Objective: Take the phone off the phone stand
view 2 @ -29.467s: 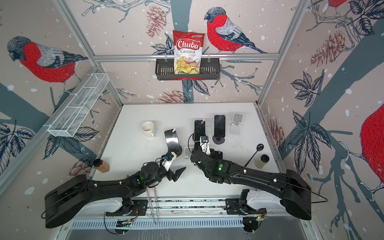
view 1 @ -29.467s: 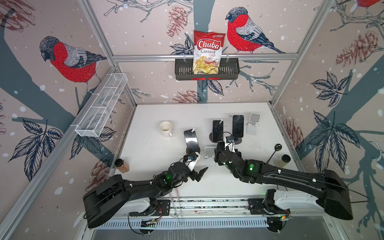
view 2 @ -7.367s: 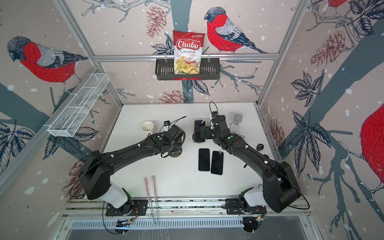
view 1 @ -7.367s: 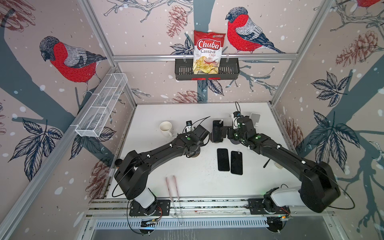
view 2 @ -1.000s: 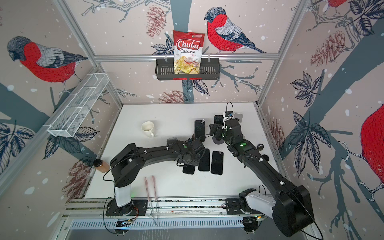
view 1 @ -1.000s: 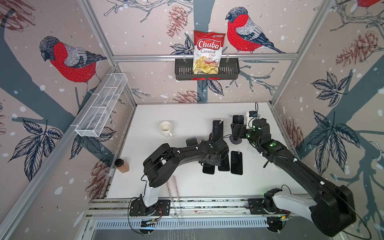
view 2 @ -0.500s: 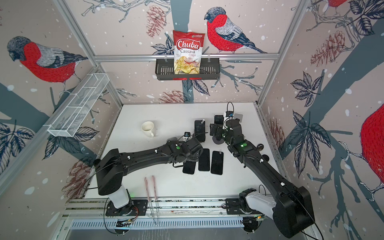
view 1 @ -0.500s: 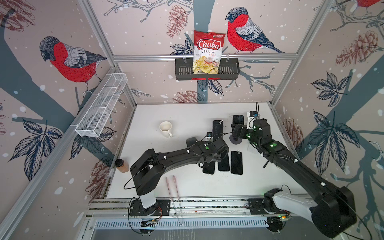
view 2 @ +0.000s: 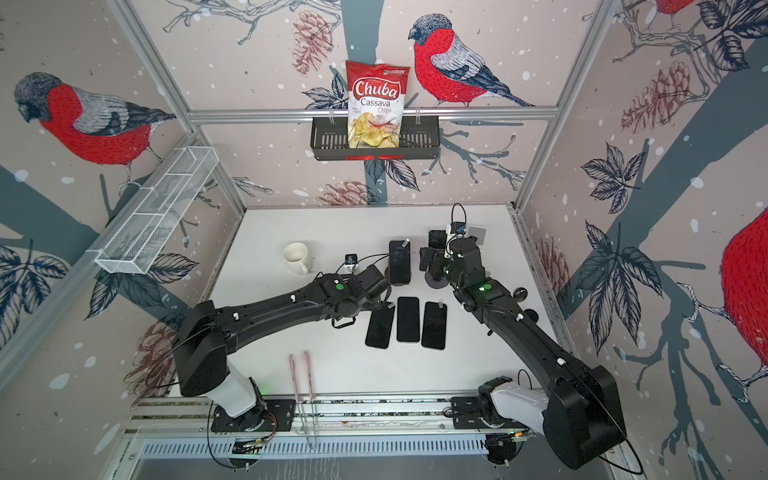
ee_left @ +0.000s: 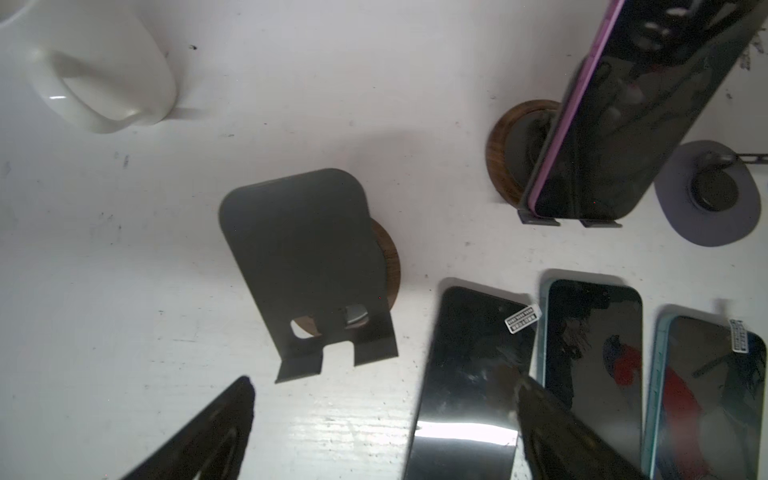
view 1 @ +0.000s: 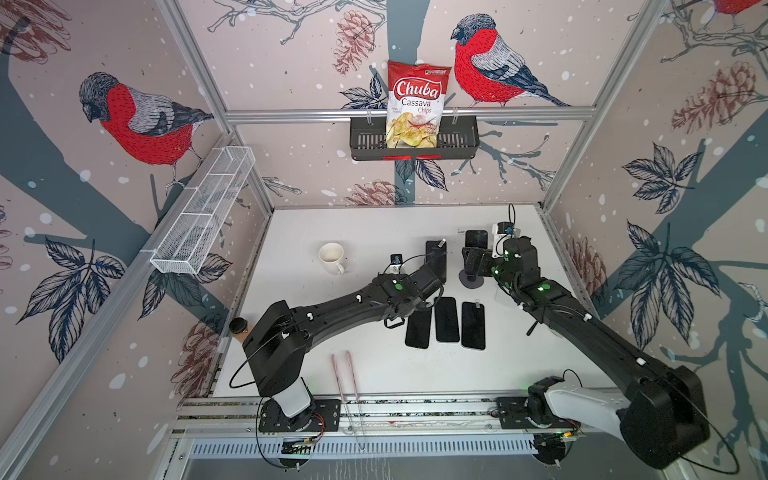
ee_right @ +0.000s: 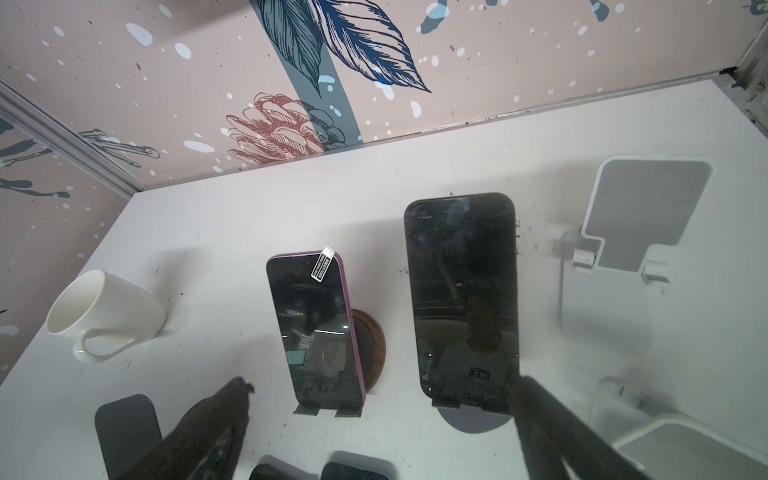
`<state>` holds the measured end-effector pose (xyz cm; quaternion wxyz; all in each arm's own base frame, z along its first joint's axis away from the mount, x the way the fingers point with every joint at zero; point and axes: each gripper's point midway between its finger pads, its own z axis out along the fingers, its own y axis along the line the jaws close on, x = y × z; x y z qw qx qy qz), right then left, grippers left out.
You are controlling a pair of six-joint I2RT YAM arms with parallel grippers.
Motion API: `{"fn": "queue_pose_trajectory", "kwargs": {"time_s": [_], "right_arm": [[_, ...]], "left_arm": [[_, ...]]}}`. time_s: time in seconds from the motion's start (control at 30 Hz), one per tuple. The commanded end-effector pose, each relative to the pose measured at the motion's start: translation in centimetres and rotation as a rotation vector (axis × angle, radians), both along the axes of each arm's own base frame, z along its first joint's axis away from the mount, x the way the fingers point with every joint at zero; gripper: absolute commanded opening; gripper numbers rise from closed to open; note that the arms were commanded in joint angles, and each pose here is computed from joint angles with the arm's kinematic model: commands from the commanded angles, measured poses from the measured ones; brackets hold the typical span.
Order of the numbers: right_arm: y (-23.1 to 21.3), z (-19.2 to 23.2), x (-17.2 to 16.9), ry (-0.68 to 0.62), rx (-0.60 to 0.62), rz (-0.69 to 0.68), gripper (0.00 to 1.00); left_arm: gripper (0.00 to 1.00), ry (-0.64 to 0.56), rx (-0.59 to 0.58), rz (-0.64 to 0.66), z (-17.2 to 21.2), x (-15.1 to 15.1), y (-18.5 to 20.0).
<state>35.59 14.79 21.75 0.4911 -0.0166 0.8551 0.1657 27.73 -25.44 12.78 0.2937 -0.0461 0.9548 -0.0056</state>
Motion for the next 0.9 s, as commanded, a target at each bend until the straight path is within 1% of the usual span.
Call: {"fn": "queue_pose_trajectory", "kwargs": {"time_s": [0.0, 0.17, 0.43, 0.67, 0.87], "right_arm": [[0.0, 0.7, 0.5, -0.021, 0.010, -0.012, 0.99], [0.0, 0.5, 0.7, -0.014, 0.005, -0.015, 0.99], [0.1, 0.1, 1.0, 0.000, 0.003, -0.011, 0.99], [0.3, -0.3, 1.4, 0.020, -0.004, -0.006, 0.99], [0.4, -0.3, 1.6, 0.023, -0.004, -0.006, 0.99]], "left_arm": [[0.97, 0.003, -0.008, 0.033, 0.1, 0.3, 1.1], [0.97, -0.036, -0.030, 0.052, 0.2, 1.4, 1.4], [0.97, -0.042, -0.038, 0.120, -1.6, 2.7, 2.8], [0.96, -0.039, -0.026, 0.116, -3.1, 3.5, 2.8], [0.95, -0.043, -0.039, 0.102, -3.7, 4.5, 2.4]]}}
